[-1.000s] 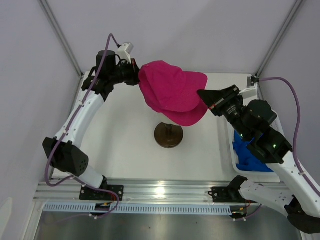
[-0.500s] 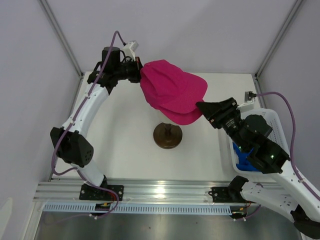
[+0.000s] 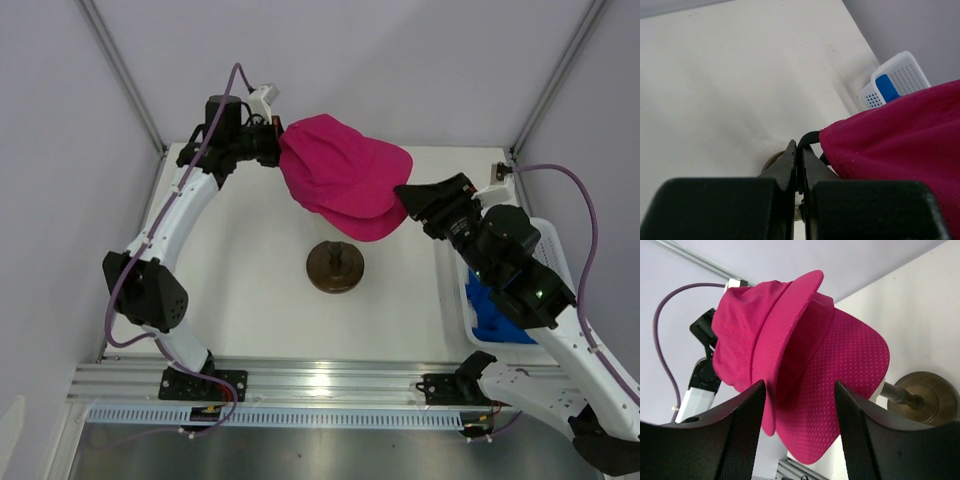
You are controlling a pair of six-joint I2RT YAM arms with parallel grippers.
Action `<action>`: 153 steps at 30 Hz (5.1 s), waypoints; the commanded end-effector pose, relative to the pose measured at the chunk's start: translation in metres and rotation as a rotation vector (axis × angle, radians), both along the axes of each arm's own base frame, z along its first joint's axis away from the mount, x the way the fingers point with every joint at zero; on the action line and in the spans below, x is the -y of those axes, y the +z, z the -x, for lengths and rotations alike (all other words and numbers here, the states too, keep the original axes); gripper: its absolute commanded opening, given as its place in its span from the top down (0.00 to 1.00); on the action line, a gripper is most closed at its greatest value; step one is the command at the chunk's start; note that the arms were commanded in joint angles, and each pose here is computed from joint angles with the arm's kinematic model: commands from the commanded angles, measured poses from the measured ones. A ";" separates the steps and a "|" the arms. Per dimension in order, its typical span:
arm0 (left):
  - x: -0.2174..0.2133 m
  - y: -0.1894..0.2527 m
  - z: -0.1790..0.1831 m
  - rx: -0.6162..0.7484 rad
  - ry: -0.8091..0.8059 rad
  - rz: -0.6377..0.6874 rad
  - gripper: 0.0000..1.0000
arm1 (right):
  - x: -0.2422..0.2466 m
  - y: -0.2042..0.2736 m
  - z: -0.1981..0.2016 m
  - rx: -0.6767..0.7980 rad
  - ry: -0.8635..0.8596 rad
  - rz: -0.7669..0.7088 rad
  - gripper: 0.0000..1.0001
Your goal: Stack the hats
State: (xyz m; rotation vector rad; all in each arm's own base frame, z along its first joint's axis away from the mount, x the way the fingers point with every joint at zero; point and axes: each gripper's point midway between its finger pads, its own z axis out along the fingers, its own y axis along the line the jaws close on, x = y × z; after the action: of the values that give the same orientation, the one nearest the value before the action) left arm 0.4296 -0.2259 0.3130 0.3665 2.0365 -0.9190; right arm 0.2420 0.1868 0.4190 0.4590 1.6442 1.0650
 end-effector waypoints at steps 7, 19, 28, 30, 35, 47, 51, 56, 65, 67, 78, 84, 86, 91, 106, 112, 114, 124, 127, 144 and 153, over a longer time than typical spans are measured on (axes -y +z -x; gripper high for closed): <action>-0.020 0.014 0.009 0.145 0.049 -0.047 0.99 | -0.003 0.032 -0.013 0.062 0.033 -0.039 0.39; -0.045 0.030 0.040 0.255 0.159 -0.041 0.99 | -0.013 0.033 -0.026 0.031 0.055 -0.041 0.85; -0.062 0.045 0.044 0.296 0.255 -0.055 0.96 | 0.018 0.002 -0.028 -0.083 -0.091 0.003 1.00; -0.065 0.041 0.040 0.270 0.279 -0.069 0.96 | 0.017 -0.010 -0.027 -0.123 -0.091 -0.022 1.00; -0.062 0.036 0.031 0.206 0.284 -0.074 0.96 | 0.011 -0.041 -0.021 -0.202 -0.059 -0.039 1.00; -0.047 0.032 0.031 0.224 0.199 -0.094 0.92 | 0.022 0.002 -0.018 -0.048 -0.045 0.050 0.35; -0.048 0.042 0.031 0.248 0.202 -0.101 0.91 | 0.033 0.033 -0.026 0.028 -0.078 0.070 0.34; -0.046 0.047 0.031 0.254 0.198 -0.101 0.90 | 0.038 0.041 -0.042 0.053 -0.083 0.080 0.34; -0.043 0.047 0.034 0.254 0.190 -0.113 0.89 | 0.012 0.015 -0.070 -0.050 0.070 0.064 0.36; -0.042 0.047 0.034 0.255 0.188 -0.116 0.89 | 0.009 0.018 -0.070 -0.038 0.086 0.050 0.39; -0.038 0.015 0.032 0.194 0.213 -0.158 0.91 | 0.016 -0.003 -0.080 -0.059 0.040 0.104 1.00; -0.044 -0.012 0.031 0.148 0.251 -0.196 0.92 | 0.026 -0.041 -0.075 -0.183 -0.015 0.109 1.00; -0.045 -0.017 0.030 0.138 0.258 -0.202 0.92 | 0.030 -0.053 -0.070 -0.227 -0.042 0.082 1.00; -0.048 -0.017 0.031 0.138 0.272 -0.207 0.92 | 0.051 -0.081 -0.057 -0.327 -0.164 0.001 1.00; -0.068 0.034 0.010 0.204 0.395 -0.227 0.82 | 0.062 -0.131 -0.034 -0.459 -0.238 -0.105 1.00; -0.065 0.072 -0.009 0.237 0.390 -0.185 0.82 | 0.051 -0.148 -0.030 -0.466 -0.215 -0.083 1.00; -0.059 0.077 -0.015 0.234 0.370 -0.178 0.82 | 0.049 -0.151 -0.028 -0.469 -0.213 -0.086 1.00; -0.049 0.048 -0.017 0.155 0.324 -0.180 0.86 | 0.042 -0.172 -0.020 -0.503 -0.199 -0.045 1.00; -0.051 0.038 -0.014 0.146 0.320 -0.192 0.86 | 0.039 -0.178 -0.015 -0.522 -0.192 -0.057 1.00; -0.059 0.014 -0.017 0.085 0.309 -0.311 0.87 | 0.033 -0.192 0.020 -0.661 -0.211 0.038 1.00; -0.049 0.007 -0.023 0.074 0.293 -0.306 0.88 | 0.026 -0.216 0.032 -0.715 -0.181 0.070 1.00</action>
State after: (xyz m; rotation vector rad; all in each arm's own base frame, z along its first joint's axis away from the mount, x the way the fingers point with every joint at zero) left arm 0.4277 -0.2087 0.3321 0.3189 2.0704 -0.5860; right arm 0.2554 0.1809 0.3553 1.0247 1.6587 1.2664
